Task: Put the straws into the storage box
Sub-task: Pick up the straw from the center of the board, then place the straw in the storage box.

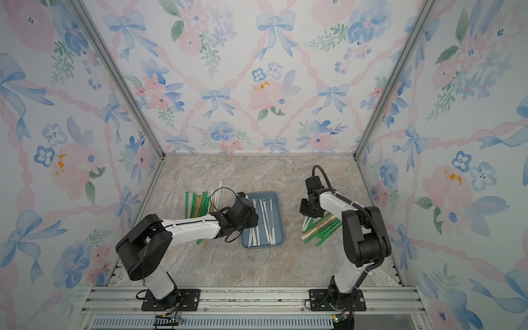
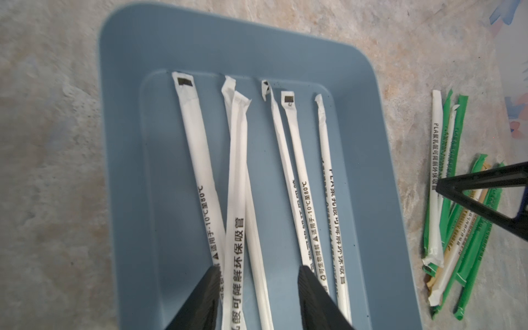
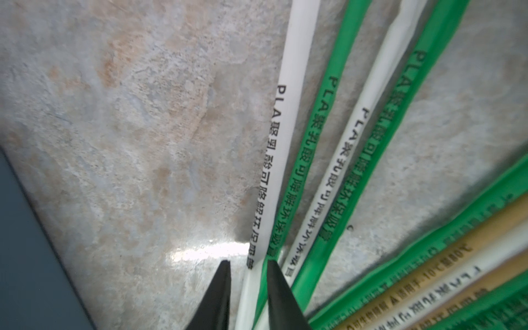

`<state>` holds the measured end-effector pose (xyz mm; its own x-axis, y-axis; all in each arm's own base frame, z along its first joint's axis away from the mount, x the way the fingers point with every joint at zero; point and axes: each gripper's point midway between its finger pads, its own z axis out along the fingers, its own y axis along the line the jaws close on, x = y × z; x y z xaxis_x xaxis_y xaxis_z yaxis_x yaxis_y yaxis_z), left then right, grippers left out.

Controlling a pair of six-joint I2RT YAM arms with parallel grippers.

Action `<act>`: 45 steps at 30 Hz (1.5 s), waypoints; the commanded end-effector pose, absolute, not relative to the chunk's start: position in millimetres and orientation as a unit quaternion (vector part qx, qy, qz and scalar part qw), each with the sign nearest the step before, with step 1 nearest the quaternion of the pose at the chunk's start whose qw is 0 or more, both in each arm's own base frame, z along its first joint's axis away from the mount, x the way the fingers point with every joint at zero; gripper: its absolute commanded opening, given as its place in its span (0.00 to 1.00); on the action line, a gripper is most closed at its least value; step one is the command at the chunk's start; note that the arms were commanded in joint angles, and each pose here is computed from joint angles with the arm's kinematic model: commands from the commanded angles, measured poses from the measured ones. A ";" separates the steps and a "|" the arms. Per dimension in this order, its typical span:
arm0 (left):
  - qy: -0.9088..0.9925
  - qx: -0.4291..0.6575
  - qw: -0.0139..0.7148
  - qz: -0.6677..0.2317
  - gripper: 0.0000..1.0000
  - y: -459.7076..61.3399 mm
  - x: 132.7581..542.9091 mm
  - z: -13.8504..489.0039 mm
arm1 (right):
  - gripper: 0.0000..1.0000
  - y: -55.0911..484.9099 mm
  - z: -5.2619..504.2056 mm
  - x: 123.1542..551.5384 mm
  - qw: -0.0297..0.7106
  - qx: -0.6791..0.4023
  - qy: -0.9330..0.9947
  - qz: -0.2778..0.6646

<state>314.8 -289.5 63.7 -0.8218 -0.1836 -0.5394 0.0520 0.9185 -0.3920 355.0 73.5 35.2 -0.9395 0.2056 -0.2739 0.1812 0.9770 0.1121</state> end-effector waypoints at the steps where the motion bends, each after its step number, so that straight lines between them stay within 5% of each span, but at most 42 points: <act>1: 0.928 -0.030 0.315 -0.197 0.48 -286.8 316.1 76.5 | 0.25 76.6 31.8 359.3 0.136 0.084 0.986 0.035; 25: 0.917 -0.058 0.352 -0.177 0.47 -241.7 329.9 96.1 | 0.02 96.7 52.9 354.2 0.135 0.059 0.988 0.045; 33: 0.917 -0.067 0.359 -0.163 0.47 -218.0 337.0 95.9 | 0.03 166.0 101.2 339.4 0.167 0.037 0.975 0.144; 45: 0.920 -0.096 0.360 -0.123 0.46 -167.7 345.7 83.6 | 0.04 258.5 67.8 297.9 0.113 -0.027 0.975 0.191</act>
